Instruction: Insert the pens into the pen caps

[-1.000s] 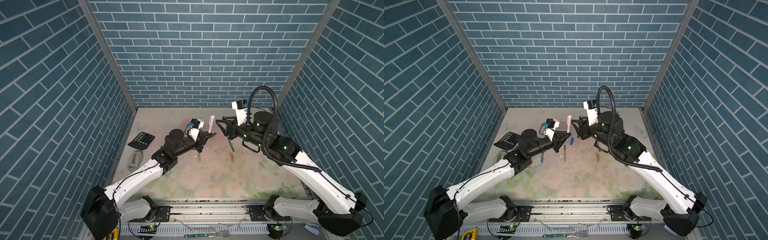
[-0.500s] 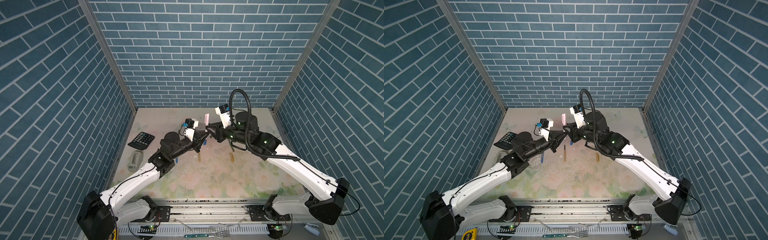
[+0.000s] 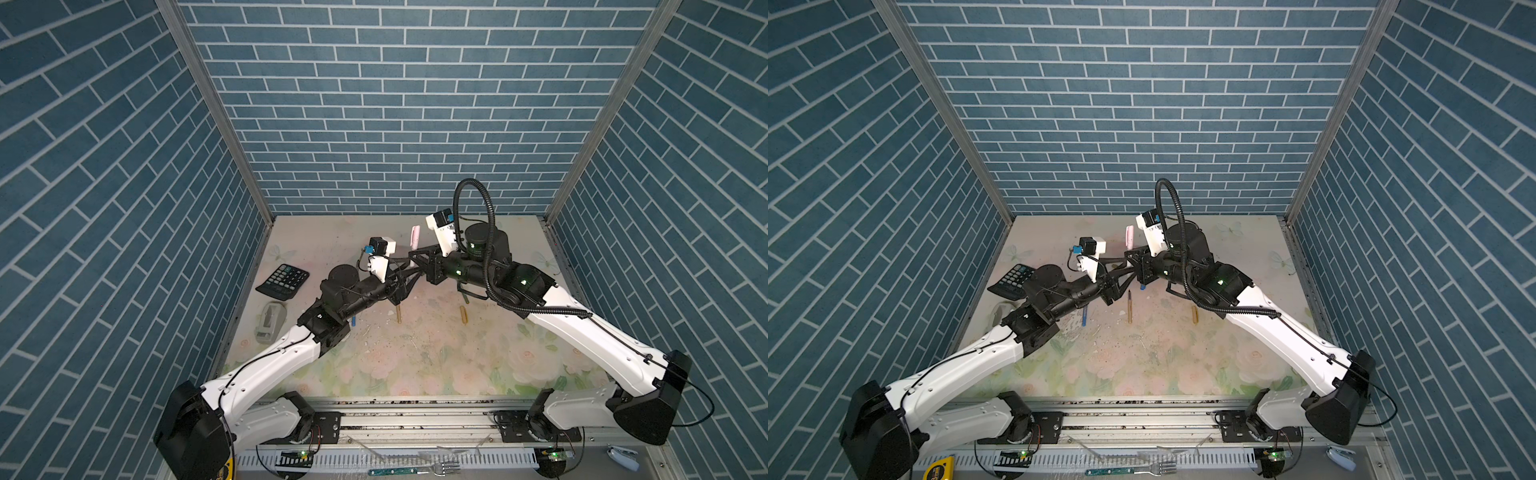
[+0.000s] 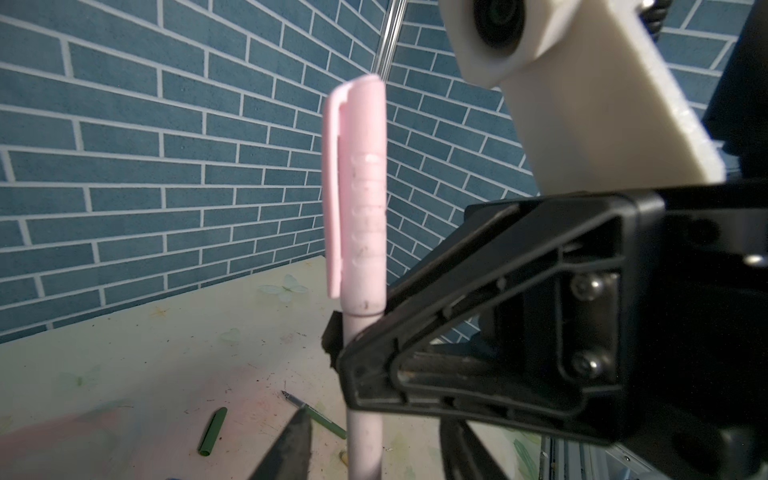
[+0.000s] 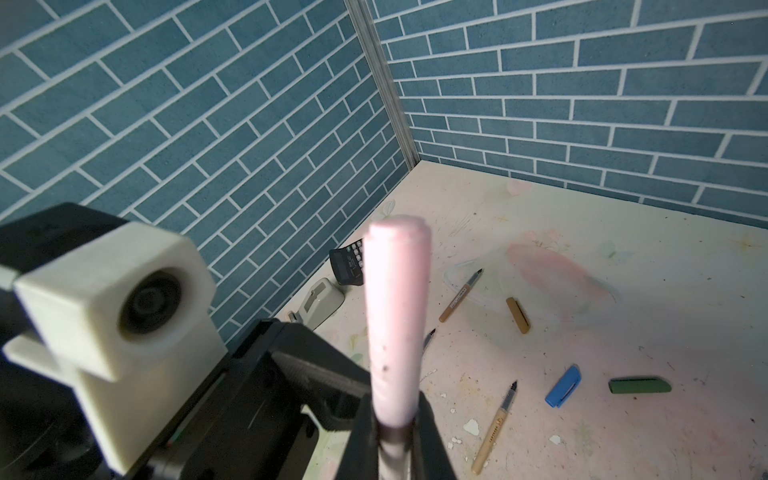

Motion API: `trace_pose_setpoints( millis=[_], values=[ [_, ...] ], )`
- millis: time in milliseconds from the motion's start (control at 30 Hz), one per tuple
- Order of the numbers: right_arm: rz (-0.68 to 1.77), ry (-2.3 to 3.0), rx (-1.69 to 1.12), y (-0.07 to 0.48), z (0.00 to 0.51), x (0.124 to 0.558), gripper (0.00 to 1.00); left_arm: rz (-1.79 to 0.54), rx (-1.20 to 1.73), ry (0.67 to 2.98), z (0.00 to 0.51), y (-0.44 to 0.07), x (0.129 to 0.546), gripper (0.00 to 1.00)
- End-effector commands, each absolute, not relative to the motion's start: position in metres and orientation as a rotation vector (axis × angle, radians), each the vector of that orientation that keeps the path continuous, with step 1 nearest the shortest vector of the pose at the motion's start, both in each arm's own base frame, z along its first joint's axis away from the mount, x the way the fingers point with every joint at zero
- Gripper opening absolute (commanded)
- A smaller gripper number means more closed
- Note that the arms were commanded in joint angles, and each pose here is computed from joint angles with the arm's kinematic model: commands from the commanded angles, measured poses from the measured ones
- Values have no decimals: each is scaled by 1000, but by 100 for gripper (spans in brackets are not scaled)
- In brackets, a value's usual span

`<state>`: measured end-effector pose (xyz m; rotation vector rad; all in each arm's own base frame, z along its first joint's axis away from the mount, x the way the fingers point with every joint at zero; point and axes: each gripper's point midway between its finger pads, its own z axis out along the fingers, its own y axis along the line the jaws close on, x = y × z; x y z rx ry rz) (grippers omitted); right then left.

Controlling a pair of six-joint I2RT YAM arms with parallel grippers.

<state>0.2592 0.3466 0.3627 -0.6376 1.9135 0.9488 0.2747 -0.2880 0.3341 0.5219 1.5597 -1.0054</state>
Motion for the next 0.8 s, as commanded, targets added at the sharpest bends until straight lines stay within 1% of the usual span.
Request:
trace_pose_setpoints(
  millis=[0, 33, 67, 100, 133, 200, 267, 433, 600, 700, 767],
  values=[
    [860, 1883, -610, 338, 379, 268, 3, -974, 439, 1556, 337, -277, 280, 79],
    [798, 1886, -596, 332, 381, 275, 3, -959, 417, 1552, 338, -272, 282, 82],
    [747, 1891, -588, 327, 382, 281, 3, -947, 393, 1547, 339, -268, 283, 91],
    [693, 1907, -582, 320, 382, 289, 3, -926, 365, 1543, 339, -263, 285, 95],
    [643, 1929, -574, 313, 381, 297, 3, -900, 336, 1540, 339, -257, 287, 96],
    [551, 1986, -554, 296, 372, 315, 3, -852, 279, 1539, 340, -246, 291, 98],
    [465, 2079, -514, 273, 351, 336, 3, -802, 232, 1549, 340, -235, 295, 98],
    [223, 2362, -374, 199, 268, 381, 5, -783, 227, 1545, 343, -231, 294, 98],
    [-5, 2589, -287, 142, 189, 405, 6, -798, 235, 1557, 342, -234, 294, 97],
    [-115, 2679, -248, 121, 150, 416, 7, -810, 247, 1556, 343, -236, 292, 97],
    [-148, 2710, -244, 117, 131, 422, 7, -811, 248, 1555, 343, -236, 292, 97]
  ],
)
